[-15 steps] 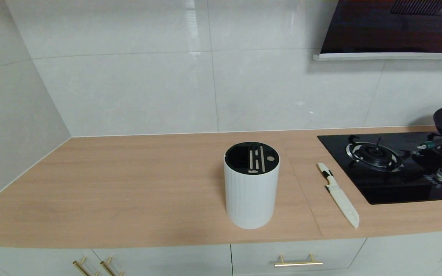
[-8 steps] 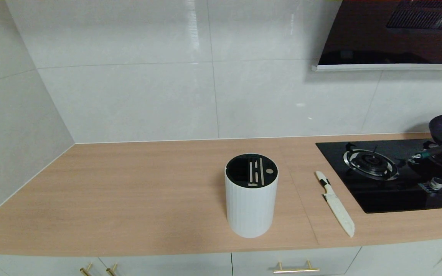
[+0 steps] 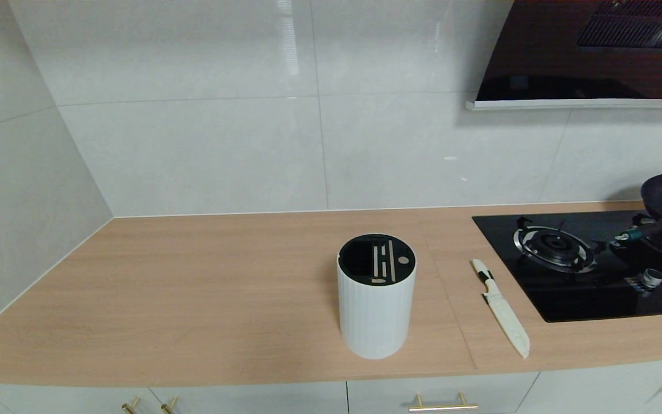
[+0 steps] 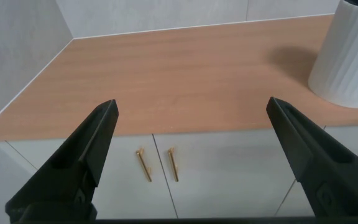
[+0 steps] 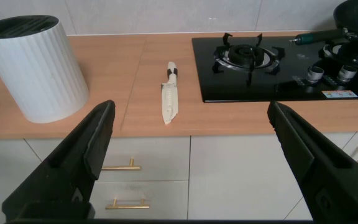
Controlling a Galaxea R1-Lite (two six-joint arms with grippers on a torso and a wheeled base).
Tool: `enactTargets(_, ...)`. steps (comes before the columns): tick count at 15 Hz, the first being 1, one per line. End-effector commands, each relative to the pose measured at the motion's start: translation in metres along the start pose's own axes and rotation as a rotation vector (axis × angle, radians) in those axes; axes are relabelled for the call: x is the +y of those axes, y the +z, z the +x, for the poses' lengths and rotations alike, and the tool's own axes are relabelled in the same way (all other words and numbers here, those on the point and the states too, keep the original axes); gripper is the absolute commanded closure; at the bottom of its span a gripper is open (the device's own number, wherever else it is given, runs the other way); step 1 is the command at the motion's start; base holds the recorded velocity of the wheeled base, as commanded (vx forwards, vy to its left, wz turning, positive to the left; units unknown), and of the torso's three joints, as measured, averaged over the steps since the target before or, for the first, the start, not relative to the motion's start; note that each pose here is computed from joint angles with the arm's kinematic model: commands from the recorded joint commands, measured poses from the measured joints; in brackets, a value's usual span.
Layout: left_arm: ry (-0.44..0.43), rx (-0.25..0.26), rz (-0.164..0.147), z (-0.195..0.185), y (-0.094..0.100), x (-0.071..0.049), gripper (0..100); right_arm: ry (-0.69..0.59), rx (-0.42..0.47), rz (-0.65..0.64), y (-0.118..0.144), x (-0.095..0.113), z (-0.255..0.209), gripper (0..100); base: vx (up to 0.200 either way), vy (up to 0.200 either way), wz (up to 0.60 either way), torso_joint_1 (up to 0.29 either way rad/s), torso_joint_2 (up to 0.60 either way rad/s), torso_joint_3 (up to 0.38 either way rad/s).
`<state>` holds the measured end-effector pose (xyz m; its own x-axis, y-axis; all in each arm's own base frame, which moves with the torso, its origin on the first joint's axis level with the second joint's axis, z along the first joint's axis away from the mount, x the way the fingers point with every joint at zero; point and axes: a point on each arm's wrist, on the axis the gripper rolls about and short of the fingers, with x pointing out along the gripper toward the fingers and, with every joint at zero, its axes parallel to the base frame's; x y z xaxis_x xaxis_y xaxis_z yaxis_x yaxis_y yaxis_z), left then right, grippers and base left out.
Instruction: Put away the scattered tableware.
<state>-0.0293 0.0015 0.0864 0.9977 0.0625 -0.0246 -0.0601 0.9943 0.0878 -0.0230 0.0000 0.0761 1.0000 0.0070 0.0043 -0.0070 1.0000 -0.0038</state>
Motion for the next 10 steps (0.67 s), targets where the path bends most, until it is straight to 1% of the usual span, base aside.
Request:
enactTargets(1, 0.000, 0.001, 0.000, 0.000, 0.000, 0.000, 0, 0.001, 0.001, -0.001, 0.000, 0.000, 0.000, 0, 0.000, 0.000, 0.00, 0.000, 0.00, 0.000)
enactTargets(5, -0.001, 0.001, 0.000, 0.000, 0.000, 0.000, 0, 0.001, 0.001, 0.001, 0.000, 0.000, 0.000, 0, 0.000, 0.000, 0.00, 0.000, 0.00, 0.000)
enactTargets(6, -0.001, 0.001, -0.005, 0.000, 0.000, 0.000, 0, 0.001, -0.005, -0.002, 0.001, 0.000, 0.000, 0, 0.000, 0.000, 0.00, 0.000, 0.00, 0.000)
enactTargets(8, -0.001, 0.000, -0.007, 0.000, 0.000, 0.000, 0, 0.027, -0.077, 0.017, 0.035, 0.000, -0.006, 0, 0.000, 0.000, 0.00, 0.000, 0.00, 0.000)
enactTargets(9, -0.003, 0.000, -0.007, 0.000, 0.000, 0.000, 0, 0.049, -0.056, 0.033, 0.072, 0.000, 0.000, 0, 0.000, 0.000, 0.00, 0.000, 0.00, 0.000)
enactTargets(10, -0.003, 0.000, -0.007, 0.000, 0.000, 0.000, 0, 0.053, -0.044, 0.033, 0.077, 0.000, 0.003, 0, 0.000, 0.000, 0.00, 0.000, 0.00, 0.000)
